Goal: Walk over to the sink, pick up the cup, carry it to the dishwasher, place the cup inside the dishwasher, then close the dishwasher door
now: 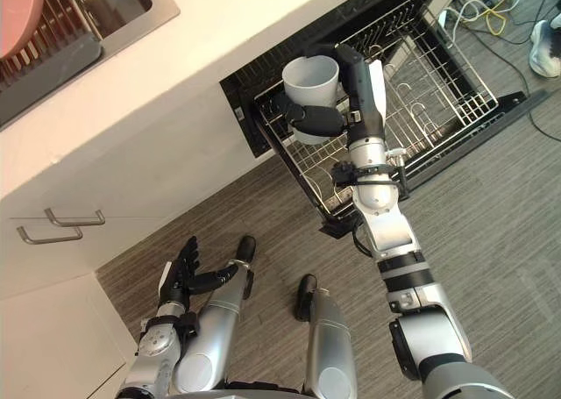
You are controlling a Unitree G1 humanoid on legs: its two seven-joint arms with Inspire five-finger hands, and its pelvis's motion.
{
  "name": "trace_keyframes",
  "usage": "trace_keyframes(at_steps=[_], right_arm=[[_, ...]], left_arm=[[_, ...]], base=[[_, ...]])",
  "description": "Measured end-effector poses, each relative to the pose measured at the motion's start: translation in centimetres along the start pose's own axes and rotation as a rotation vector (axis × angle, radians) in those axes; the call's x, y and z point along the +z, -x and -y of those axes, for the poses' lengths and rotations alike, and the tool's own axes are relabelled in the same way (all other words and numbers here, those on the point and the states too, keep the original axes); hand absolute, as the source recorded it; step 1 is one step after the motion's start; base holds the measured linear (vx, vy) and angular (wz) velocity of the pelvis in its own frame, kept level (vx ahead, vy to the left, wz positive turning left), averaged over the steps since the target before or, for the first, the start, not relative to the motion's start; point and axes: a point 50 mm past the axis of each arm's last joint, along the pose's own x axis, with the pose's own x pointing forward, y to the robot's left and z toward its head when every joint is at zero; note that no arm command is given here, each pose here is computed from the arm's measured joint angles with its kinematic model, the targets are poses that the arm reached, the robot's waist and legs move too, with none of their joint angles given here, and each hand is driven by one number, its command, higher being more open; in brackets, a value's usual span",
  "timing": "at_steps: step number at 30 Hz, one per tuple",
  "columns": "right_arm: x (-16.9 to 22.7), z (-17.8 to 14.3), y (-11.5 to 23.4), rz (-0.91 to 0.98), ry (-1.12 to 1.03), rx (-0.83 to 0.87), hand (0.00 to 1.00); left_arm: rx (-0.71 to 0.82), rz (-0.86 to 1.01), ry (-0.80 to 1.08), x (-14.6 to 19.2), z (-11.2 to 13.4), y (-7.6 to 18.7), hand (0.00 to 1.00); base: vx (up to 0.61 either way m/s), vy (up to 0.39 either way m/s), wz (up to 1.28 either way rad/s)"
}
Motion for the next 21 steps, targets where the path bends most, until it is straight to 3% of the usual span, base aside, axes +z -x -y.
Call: trace_keyframes(at_steps=[21], right_arm=[[-3.1, -1.1, -3.8, -0.222, 0.197, 0.055, 0.0]], left_arm=[[0.003, 0.034, -0.011, 1.0, 1.0, -0.8, 1.0]], base=[[0.02, 0.0, 0.05]])
